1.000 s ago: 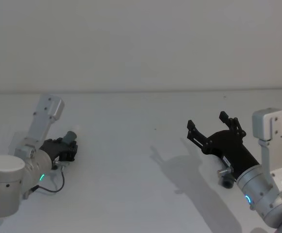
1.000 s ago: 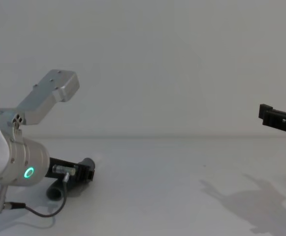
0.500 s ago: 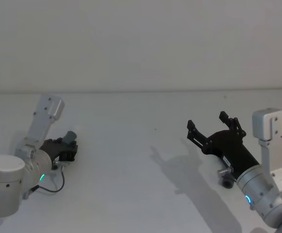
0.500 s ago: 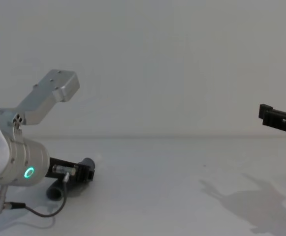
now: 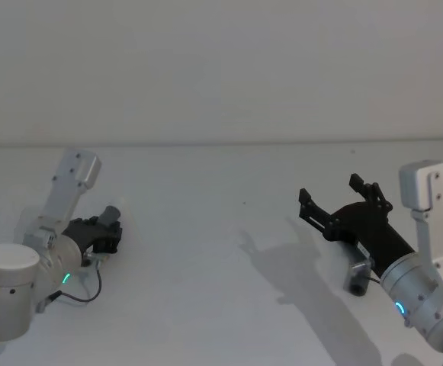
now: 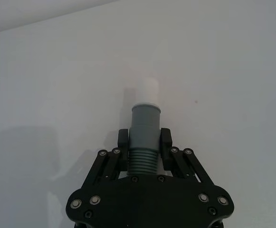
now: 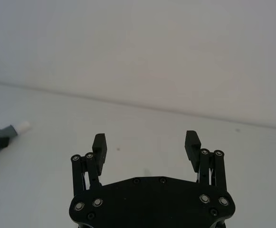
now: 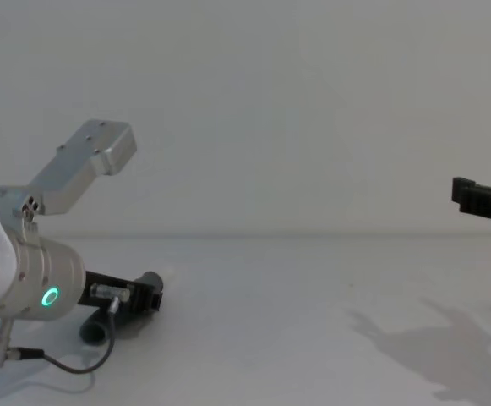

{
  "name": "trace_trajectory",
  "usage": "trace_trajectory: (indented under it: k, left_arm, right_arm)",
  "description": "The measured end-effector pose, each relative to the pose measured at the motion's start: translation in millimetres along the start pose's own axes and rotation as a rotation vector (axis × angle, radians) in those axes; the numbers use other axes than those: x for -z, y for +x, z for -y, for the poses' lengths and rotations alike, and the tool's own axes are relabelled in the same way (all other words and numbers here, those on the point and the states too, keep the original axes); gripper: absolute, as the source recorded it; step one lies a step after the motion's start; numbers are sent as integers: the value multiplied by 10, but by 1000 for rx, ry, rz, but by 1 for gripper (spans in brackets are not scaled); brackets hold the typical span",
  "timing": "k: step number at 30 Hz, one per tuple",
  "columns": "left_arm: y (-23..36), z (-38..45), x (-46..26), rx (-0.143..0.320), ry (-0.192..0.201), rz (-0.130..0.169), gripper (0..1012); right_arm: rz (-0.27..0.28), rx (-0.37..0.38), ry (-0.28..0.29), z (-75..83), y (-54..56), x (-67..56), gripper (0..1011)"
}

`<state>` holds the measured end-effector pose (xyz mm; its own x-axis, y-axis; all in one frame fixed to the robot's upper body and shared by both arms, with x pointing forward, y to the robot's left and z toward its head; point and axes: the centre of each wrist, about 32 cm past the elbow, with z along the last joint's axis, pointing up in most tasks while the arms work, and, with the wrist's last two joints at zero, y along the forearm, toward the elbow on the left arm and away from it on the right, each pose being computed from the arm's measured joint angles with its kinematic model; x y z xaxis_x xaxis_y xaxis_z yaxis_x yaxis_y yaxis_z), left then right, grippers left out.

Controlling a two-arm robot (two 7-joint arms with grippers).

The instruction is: Use both hands to pick up one end of the pipe from the table, align the ends, and insert them.

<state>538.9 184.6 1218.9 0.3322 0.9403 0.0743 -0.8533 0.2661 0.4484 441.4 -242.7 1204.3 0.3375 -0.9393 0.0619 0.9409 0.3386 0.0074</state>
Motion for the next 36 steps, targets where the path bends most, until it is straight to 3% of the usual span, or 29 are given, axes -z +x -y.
trace_trajectory:
  k: [24, 36]
  left_arm:
    - [0, 0, 0, 0, 0, 0, 354]
    - [0, 0, 0, 0, 0, 0, 354]
  right_arm:
    - [-31, 69, -312, 180, 121, -388, 1002]
    - [-35, 86, -403, 171, 185, -450, 1001]
